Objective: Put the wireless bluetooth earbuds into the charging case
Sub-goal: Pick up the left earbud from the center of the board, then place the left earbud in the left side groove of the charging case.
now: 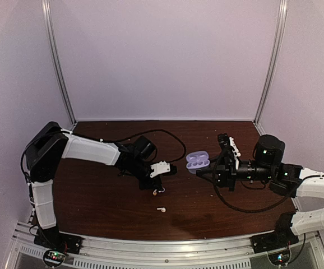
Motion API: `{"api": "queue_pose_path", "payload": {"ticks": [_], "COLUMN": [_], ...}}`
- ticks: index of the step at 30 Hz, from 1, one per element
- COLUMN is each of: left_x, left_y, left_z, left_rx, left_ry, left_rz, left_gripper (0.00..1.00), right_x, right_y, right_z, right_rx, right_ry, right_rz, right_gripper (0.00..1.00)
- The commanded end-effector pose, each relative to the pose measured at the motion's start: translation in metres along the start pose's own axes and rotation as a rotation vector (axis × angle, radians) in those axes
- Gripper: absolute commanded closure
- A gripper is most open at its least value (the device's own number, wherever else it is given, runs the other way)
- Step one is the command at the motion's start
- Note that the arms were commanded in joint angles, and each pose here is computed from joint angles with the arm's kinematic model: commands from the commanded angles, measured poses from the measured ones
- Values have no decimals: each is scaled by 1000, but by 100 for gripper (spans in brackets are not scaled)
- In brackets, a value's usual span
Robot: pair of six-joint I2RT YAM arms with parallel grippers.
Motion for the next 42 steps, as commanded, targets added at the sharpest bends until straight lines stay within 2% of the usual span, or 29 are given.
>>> {"api": "queue_pose_path", "payload": {"ticks": [1,6,10,16,21,28,35,39,42], "left_x": [1,1,0,2,13,28,20,10,3], "left_y": [-4,-5,-5,3,34,114,194,224,229], "left_z": [5,5,5,12,31,77,109,119,128], "left_rx": [9,11,16,-12,-119,-335,-607,-744,-777], "left_ry": [-30,-30,-32,-15,29,170,284,312,324], "left_rz": [-3,-8,-14,14,147,361,429,441,431], "left_gripper": [76,82,83,92,96,99,99,98,98], "right_x": [0,0,0,1,0,-3,-15,-23,-29], "right_y": [3,4,5,7,11,16,14,13,8], "right_z": [4,4,5,5,8,15,18,19,21], "right_rx": [-23,-25,-25,-34,-74,-176,-283,-334,-350], "right_ry": [15,17,17,23,63,181,278,316,325], "right_rz": [-15,-20,-24,-38,-76,-162,-306,-392,-447], "right_gripper": [100,100,100,100,100,100,100,100,100]}}
Point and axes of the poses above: each gripper's point midway between its finger pads, its own y axis back along the fingers, its own x axis along the line the jaws close on, z = x × y, the point moved 10 cm from there along y, back along the fingers, and after that the axes turned 7 degrees about -y, right-handed, at the moved point
